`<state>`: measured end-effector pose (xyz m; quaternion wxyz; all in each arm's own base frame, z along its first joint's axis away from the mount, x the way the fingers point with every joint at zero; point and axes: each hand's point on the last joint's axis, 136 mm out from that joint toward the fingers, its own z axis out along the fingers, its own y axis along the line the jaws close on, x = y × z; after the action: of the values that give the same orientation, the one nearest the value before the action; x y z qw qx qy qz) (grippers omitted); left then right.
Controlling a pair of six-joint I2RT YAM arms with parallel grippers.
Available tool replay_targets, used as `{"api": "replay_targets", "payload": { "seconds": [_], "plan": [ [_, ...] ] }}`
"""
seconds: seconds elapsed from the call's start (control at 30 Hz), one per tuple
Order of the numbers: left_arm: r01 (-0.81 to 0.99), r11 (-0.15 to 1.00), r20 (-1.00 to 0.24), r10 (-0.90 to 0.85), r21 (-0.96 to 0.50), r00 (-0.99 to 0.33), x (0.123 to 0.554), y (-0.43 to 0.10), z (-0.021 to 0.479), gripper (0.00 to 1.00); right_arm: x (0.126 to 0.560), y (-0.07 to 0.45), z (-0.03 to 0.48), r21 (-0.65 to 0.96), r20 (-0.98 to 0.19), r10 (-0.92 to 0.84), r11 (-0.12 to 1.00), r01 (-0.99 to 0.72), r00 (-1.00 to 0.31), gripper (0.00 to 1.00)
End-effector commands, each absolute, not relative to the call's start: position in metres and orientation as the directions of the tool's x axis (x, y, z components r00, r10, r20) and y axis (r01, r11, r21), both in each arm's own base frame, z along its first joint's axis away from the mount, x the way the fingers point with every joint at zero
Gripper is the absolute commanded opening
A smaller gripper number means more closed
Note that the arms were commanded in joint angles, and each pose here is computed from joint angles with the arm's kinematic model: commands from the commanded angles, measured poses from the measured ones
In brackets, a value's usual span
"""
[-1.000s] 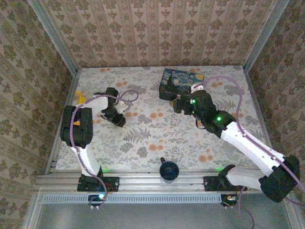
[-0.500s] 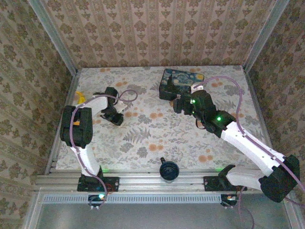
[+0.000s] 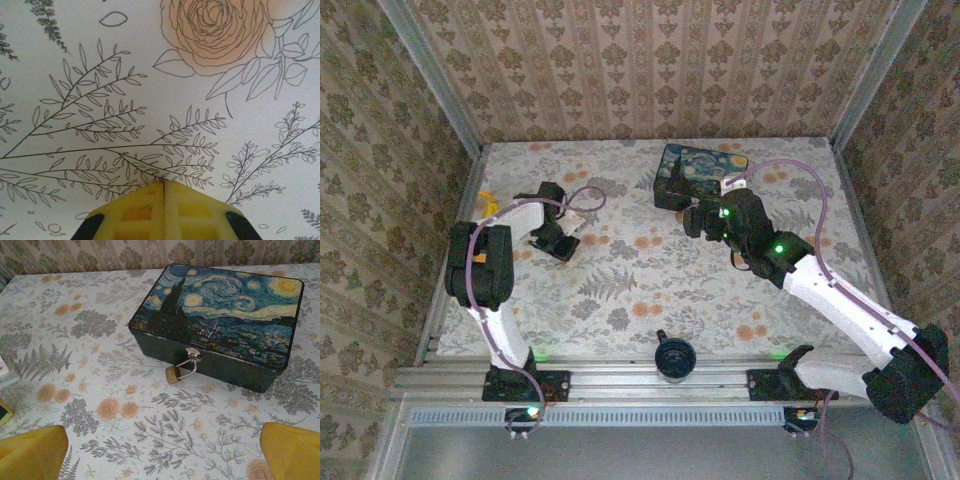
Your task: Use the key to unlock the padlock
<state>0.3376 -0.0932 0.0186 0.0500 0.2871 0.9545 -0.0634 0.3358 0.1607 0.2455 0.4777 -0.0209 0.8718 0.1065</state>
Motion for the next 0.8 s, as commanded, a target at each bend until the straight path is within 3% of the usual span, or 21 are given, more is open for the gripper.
{"api": "replay_targets", "payload": {
  "seconds": [0.0, 0.5, 0.77],
  "plan": [
    [0.561, 0.812, -0.180, 0.535, -0.157, -0.825, 0.338, -0.115, 0.029, 0.00, 0.338, 0.162, 0.255, 0.167, -0.848, 0.073, 0.977, -0.135, -0.524, 1.00],
    [0.570, 0.800, -0.304, 0.505, -0.188, -0.808, 0.347, -0.155, 0.071, 0.00, 0.337, 0.164, 0.249, 0.166, -0.842, 0.066, 0.976, -0.141, -0.535, 1.00],
    [0.558, 0.792, -0.441, 0.421, -0.247, -0.793, 0.346, -0.187, 0.121, 0.00, 0.330, 0.183, 0.227, 0.207, -0.822, 0.034, 0.948, -0.241, -0.569, 1.00]
  ]
}}
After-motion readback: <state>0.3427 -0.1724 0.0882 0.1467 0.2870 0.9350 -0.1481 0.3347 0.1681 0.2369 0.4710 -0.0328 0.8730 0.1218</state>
